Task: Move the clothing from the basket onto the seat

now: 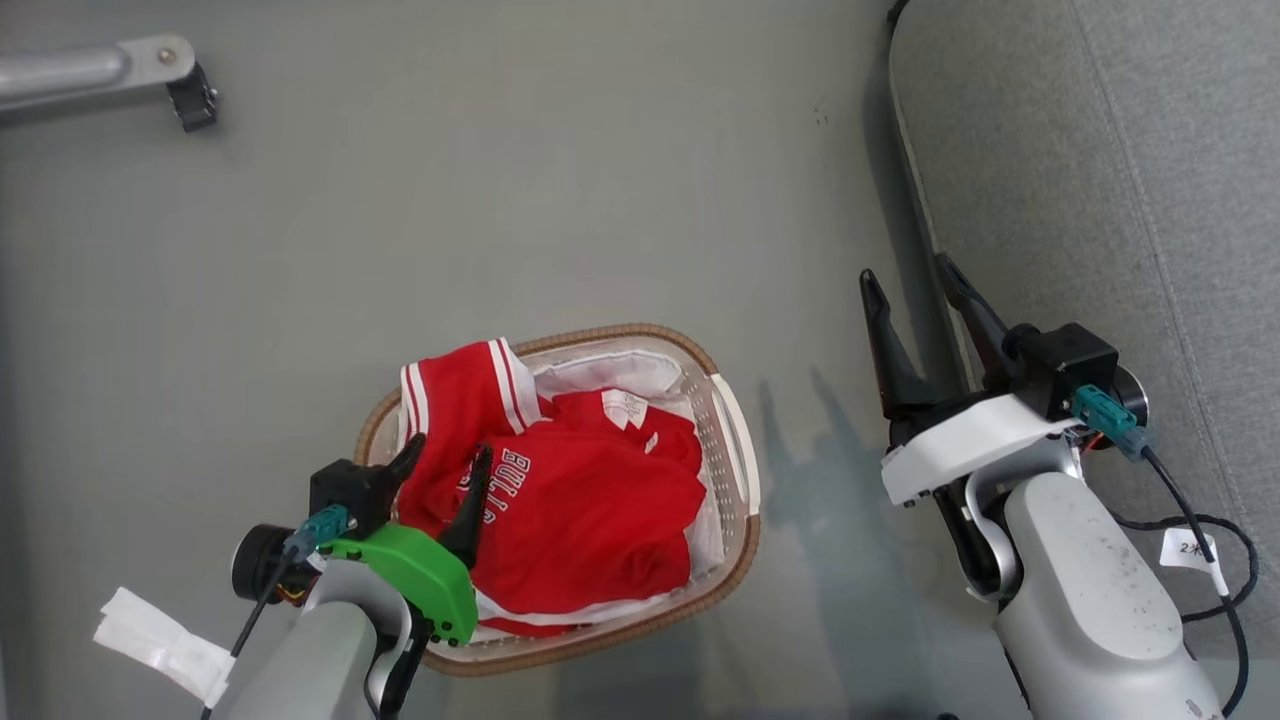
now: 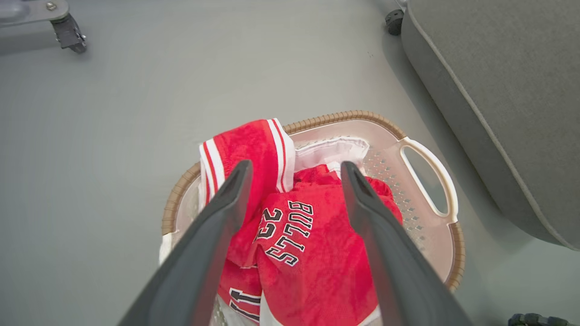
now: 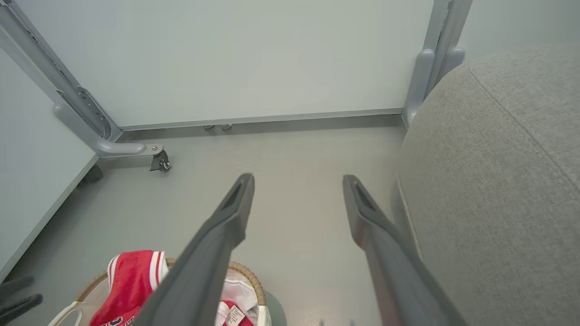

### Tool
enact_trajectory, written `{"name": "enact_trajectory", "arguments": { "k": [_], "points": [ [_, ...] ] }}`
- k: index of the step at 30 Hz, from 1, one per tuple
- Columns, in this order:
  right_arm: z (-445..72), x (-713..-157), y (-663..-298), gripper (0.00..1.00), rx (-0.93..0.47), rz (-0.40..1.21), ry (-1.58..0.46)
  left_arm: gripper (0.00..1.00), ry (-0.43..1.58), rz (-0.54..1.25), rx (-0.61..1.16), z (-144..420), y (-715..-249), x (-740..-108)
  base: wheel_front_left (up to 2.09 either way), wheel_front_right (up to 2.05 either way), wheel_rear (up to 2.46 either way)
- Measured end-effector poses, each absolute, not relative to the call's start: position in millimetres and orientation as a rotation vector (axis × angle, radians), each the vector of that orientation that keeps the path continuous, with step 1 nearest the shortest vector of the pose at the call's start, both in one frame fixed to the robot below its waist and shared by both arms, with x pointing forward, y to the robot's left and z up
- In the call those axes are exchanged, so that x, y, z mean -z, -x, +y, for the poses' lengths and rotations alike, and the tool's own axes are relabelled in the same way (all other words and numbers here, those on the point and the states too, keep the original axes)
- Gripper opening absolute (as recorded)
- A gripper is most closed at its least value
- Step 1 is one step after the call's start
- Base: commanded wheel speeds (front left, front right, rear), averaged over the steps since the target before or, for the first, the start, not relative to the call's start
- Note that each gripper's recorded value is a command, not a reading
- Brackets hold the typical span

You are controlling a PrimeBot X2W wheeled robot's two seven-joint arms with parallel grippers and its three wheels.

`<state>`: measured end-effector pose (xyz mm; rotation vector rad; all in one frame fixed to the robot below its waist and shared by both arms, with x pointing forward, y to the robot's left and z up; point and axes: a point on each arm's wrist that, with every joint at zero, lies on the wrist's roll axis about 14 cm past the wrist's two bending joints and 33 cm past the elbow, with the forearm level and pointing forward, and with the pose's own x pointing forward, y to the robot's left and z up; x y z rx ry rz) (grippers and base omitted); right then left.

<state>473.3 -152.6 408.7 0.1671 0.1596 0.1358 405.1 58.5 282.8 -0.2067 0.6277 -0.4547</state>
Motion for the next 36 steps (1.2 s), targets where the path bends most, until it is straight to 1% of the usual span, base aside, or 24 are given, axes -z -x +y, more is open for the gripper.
{"name": "enact_trajectory", "arguments": {
  "k": [5,10,20,26,33,36],
  "points": [
    [-154.2,-388.1,-481.5,1.0,-0.127,0.194,-0.194,1.0,0.19,0.727,0.56,35.6,-397.4,-249.7,0.0,0.0,0.0],
    [-158.6,-375.5,-490.4,1.0,-0.119,0.205,-0.193,1.0,0.15,0.827,0.607,36.7,-391.3,-214.6,0.0,0.0,0.0],
    [-173.2,-335.5,-479.6,1.0,-0.08,0.301,-0.182,1.0,0.054,0.991,0.657,40.4,-384.6,-155.9,0.0,0.0,0.0],
    [-177.4,-322.1,-472.6,1.0,-0.066,0.34,-0.186,1.0,0.026,1.038,0.682,33.8,-386.4,-139.2,0.0,0.0,0.0],
    [-177.6,-315.8,-468.1,1.0,-0.061,0.361,-0.198,1.0,0.005,1.137,0.715,29.7,-367.0,-126.2,0.0,0.0,0.0],
    [-177.1,-315.0,-467.5,1.0,-0.062,0.364,-0.201,1.0,-0.003,1.16,0.723,28.4,-365.5,-124.2,0.0,0.0,0.0]
  ]
}}
